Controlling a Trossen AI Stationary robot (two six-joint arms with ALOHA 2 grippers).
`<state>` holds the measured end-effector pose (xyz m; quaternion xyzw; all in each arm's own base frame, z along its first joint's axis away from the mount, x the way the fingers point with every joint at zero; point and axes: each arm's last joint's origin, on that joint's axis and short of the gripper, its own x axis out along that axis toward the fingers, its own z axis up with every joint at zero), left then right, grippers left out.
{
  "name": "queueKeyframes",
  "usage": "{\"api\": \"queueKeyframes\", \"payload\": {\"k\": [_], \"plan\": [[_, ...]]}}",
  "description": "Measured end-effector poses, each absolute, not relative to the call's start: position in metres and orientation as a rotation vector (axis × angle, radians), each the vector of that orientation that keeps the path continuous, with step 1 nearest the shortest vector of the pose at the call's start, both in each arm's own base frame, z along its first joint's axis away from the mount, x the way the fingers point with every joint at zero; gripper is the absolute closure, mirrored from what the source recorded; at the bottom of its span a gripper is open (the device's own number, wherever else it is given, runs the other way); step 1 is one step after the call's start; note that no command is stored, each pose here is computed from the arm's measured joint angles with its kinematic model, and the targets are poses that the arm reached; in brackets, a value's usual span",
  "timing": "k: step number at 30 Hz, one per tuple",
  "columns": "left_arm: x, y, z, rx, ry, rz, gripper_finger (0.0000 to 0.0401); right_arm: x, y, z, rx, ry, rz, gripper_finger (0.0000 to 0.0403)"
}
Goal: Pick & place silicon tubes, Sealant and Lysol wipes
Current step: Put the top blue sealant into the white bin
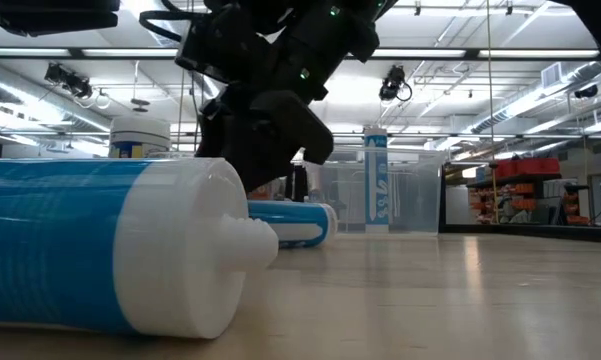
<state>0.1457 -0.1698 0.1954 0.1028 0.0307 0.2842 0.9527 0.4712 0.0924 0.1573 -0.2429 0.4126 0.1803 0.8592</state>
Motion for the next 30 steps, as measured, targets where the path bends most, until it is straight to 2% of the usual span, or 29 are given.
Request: {"api": "queueKeyframes", "payload": {"k": [13, 23, 30], "plan": [[0.146, -0.170, 0.195, 0.205, 0.061, 0.578, 0.0094, 0.475, 0.096, 0.134, -0.472, 0.906, 0.359, 0.0131], [0.146, -0.170, 0.195, 0.215, 0.064, 0.578, 0.0094, 0.473, 0.098, 0.132, -0.370, 0.936, 0.324, 0.0183], [0.146, -0.170, 0.195, 0.215, 0.064, 0.578, 0.0094, 0.469, 0.108, 0.134, -0.340, 0.945, 0.322, 0.0186]]}}
